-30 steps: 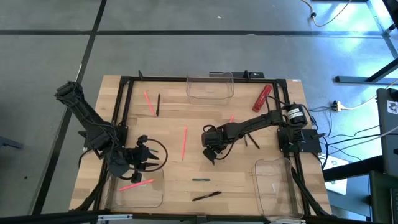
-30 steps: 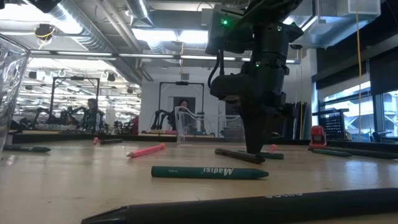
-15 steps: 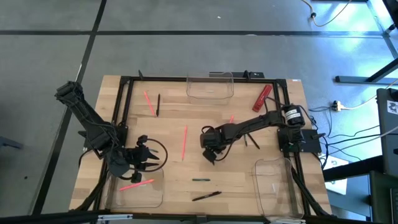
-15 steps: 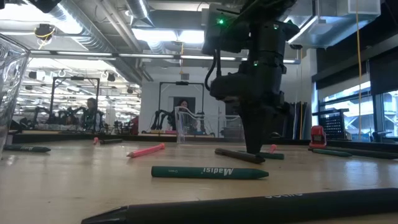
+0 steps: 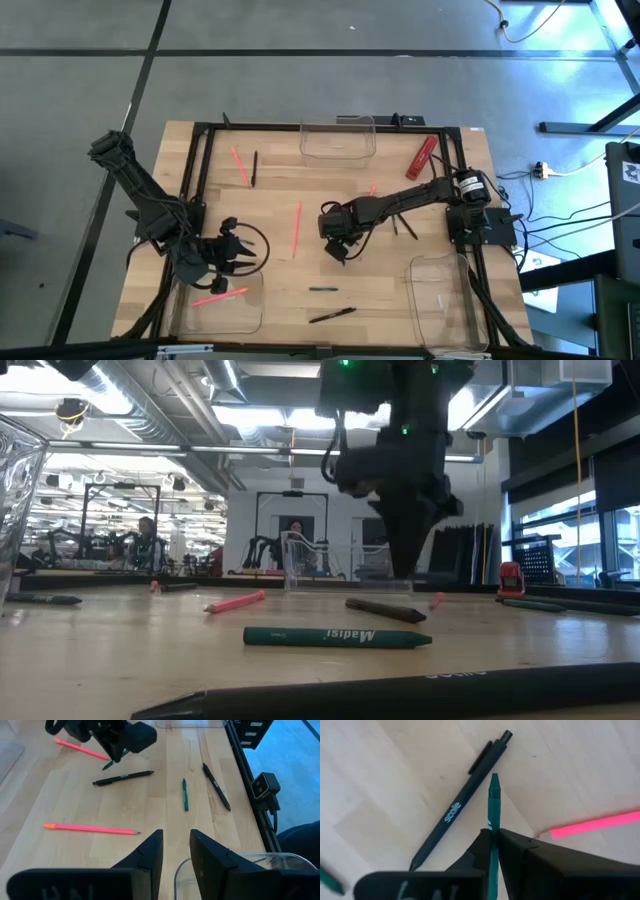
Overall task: Sort crayons/erasers/pens/pencils in bins
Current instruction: Put the green crayon into the bottom right transparent bin, then put the black pen into the top transparent bin
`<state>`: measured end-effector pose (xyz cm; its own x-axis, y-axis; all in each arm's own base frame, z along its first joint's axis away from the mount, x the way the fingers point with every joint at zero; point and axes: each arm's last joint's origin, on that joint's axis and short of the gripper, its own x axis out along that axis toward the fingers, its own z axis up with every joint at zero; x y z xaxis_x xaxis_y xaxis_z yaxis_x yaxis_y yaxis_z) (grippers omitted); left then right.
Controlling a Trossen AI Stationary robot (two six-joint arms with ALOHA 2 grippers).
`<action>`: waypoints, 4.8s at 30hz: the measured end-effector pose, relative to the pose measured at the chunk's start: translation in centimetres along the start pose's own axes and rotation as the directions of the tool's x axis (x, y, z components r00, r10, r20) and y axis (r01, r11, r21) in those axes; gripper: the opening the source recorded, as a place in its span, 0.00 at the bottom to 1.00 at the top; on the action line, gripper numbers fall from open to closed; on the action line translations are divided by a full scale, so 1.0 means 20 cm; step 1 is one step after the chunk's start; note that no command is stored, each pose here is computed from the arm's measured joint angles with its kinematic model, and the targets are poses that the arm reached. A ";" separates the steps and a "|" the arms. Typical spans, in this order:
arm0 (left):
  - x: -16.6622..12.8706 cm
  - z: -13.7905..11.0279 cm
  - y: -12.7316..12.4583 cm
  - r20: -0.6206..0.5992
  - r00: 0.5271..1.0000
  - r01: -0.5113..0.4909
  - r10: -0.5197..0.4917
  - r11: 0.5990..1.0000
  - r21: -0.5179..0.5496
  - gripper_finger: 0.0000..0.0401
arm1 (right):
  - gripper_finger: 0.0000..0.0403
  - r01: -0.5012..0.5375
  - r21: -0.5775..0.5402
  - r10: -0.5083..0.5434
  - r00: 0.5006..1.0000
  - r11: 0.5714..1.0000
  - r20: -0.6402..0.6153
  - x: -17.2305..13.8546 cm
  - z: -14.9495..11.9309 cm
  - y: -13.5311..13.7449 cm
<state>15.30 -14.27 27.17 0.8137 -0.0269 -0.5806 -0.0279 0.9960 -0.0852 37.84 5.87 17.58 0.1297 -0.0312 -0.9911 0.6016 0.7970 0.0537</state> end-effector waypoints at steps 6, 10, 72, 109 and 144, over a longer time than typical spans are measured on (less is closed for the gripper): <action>0.00 0.00 0.00 0.003 1.000 -0.003 0.003 1.000 0.000 0.22 | 0.06 -0.042 -0.035 0.043 0.999 0.998 0.033 -0.17 -0.03 0.05; 0.00 0.00 0.00 0.013 1.000 -0.018 0.018 1.000 0.000 0.22 | 0.06 -0.075 -0.035 0.077 0.995 0.997 0.065 -0.29 -0.09 0.06; -0.01 0.11 -0.05 0.238 0.971 -0.041 -0.006 0.981 0.190 0.22 | 0.06 0.131 0.529 -0.042 0.983 0.838 -0.177 -0.23 -1.31 0.01; -0.01 0.11 -0.05 0.237 0.971 -0.040 -0.006 0.981 0.190 0.22 | 0.28 -0.005 0.569 0.066 0.994 0.822 -0.087 -0.20 -1.30 0.06; -0.01 0.11 -0.05 0.232 0.973 -0.043 -0.003 0.980 0.193 0.22 | 0.29 -0.179 0.163 0.085 0.882 0.970 0.464 -0.64 -0.63 0.15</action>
<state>16.35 -15.01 29.13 0.9264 -0.0094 -0.3765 0.0499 0.9939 0.0979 28.15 16.23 28.88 0.5310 -0.2396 -0.8128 0.6891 0.6803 0.2496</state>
